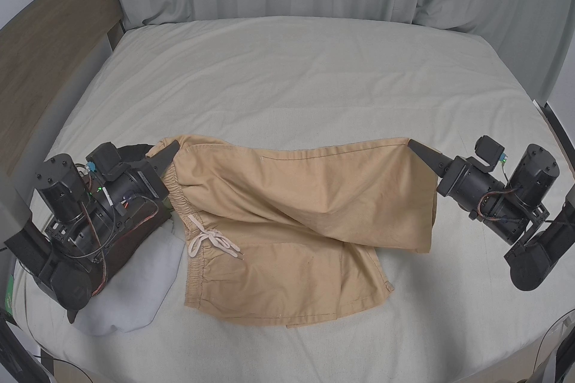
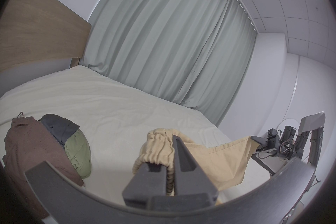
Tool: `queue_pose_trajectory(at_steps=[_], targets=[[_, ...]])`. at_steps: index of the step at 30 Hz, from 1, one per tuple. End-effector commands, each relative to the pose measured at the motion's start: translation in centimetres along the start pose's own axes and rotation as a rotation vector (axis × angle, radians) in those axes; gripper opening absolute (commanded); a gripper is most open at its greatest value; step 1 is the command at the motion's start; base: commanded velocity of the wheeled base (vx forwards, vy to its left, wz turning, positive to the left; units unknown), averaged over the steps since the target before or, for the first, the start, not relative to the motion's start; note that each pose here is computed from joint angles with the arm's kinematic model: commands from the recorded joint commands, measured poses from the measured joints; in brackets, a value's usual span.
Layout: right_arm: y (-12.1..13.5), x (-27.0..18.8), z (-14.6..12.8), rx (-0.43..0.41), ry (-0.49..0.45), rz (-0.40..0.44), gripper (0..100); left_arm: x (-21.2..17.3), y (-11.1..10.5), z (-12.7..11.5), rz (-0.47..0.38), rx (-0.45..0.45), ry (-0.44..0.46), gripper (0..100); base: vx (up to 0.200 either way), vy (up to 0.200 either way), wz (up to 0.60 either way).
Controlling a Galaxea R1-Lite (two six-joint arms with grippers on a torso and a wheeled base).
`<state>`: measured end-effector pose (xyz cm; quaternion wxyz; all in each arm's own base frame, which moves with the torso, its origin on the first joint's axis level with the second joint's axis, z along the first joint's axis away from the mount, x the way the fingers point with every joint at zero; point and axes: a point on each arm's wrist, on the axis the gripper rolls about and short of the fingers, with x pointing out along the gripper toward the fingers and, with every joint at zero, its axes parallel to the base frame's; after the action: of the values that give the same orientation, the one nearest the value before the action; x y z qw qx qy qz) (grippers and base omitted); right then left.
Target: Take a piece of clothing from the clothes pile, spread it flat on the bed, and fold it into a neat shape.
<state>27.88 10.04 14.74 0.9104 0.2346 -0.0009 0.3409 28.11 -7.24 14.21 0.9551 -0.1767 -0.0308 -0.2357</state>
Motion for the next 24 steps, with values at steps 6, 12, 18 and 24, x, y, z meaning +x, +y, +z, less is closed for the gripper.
queue_pose_trajectory(at_steps=[6, 12, 18, 24], targets=[[-0.53, -0.07, 0.26, -0.004, -0.005, -0.009, 0, 0.05, 0.11, 0.04, 0.002, 0.001, -0.004, 0, 0.0, 0.0, 0.0], [-0.61, -0.1, 0.31, -0.004, -0.007, -0.011, 0, 0.04, 0.35, 0.19, 0.01, 0.003, -0.009, 0, 0.0, 0.0, 0.0], [-0.85, -0.16, 0.42, -0.006, -0.01, -0.018, 0, 0.09, 0.38, 0.26, 0.01, 0.004, -0.013, 0, 0.0, 0.0, 0.0], [-0.97, -0.24, 0.54, -0.007, -0.012, -0.02, 0, 0.09, 0.38, 0.26, 0.01, 0.004, -0.013, 0, 0.0, 0.0, 0.0]])
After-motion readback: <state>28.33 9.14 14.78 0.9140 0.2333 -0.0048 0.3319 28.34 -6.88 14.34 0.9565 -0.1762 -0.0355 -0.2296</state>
